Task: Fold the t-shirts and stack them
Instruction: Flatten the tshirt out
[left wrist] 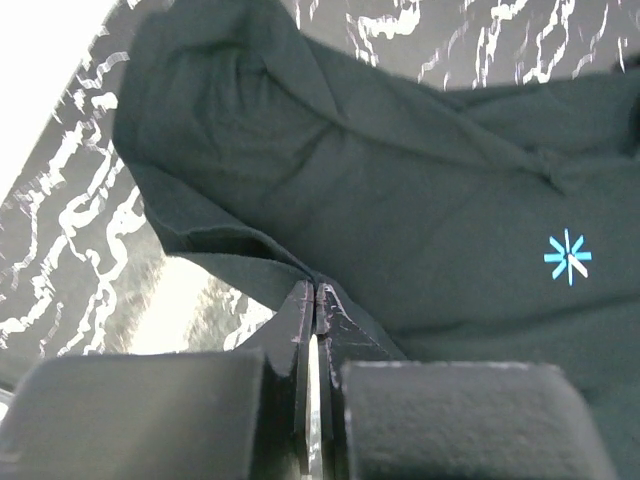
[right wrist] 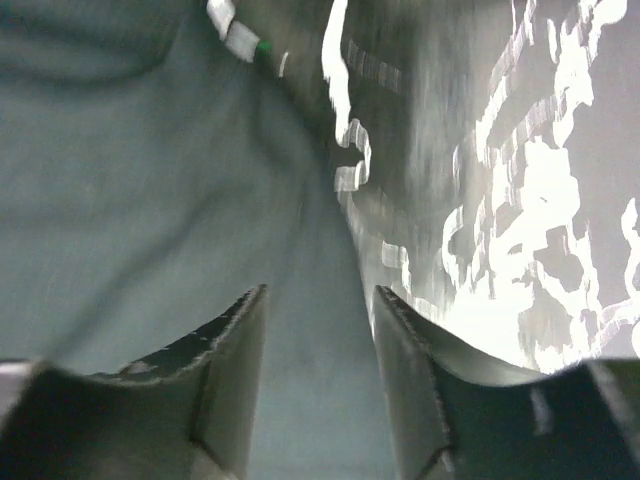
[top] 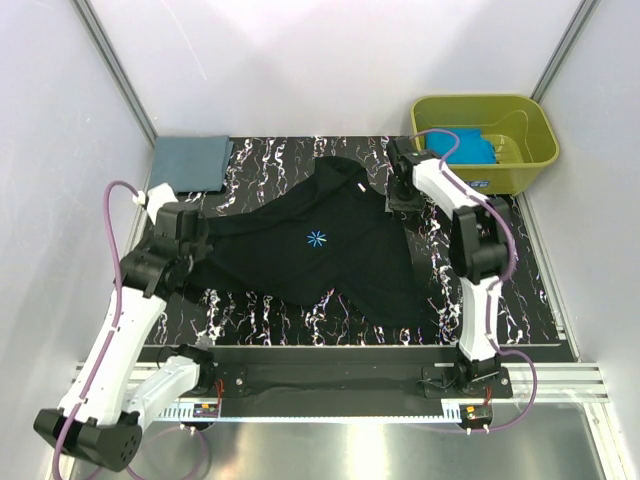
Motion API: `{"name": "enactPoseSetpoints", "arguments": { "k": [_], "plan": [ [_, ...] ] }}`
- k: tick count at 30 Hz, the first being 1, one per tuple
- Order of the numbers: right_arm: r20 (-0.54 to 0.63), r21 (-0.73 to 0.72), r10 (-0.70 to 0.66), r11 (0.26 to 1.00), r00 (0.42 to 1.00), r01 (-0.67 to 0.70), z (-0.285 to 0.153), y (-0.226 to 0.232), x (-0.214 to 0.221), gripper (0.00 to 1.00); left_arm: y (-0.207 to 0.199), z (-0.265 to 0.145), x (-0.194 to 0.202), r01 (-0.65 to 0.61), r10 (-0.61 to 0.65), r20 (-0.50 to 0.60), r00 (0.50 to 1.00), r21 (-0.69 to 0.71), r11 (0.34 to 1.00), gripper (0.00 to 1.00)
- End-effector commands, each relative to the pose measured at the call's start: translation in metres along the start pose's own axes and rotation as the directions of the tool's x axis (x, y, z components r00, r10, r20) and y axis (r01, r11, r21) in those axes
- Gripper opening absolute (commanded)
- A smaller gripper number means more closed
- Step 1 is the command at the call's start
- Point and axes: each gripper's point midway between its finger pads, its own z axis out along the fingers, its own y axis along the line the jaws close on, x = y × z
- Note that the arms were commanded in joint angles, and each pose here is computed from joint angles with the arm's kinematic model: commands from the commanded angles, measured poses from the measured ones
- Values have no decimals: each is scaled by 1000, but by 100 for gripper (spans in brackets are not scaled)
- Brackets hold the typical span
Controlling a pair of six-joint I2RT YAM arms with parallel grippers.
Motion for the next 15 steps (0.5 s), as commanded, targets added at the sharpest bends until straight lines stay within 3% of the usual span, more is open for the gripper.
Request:
{"name": "enactPoseSetpoints", "arguments": {
  "k": [1, 6, 7, 10, 13, 15],
  "plan": [
    [37, -91, -2, 996, 999, 5, -71, -3, 15, 56, -4, -10, 7, 47, -47, 2, 999, 77, 996, 0],
    [-58, -222, 48, 973, 997, -60, -110, -8, 89, 59, 3, -19, 9, 61, -63, 18, 998, 90, 994, 0],
    [-126, -207, 55, 975, 991, -80, -101, -15, 120, 58, 3, -23, 7, 66, -69, 26, 997, 100, 993, 0],
    [-148, -223, 142, 959, 979, -173, -112, -24, 154, 57, 1, -28, 4, 78, -83, 32, 996, 123, 989, 0],
    [-247, -190, 205, 948, 947, -255, -98, -40, 212, 56, -2, -32, 4, 87, -93, 30, 995, 144, 986, 0],
    [-260, -210, 255, 927, 931, -312, -97, -44, 224, 56, -3, -32, 6, 87, -92, 24, 996, 153, 984, 0]
  ]
}}
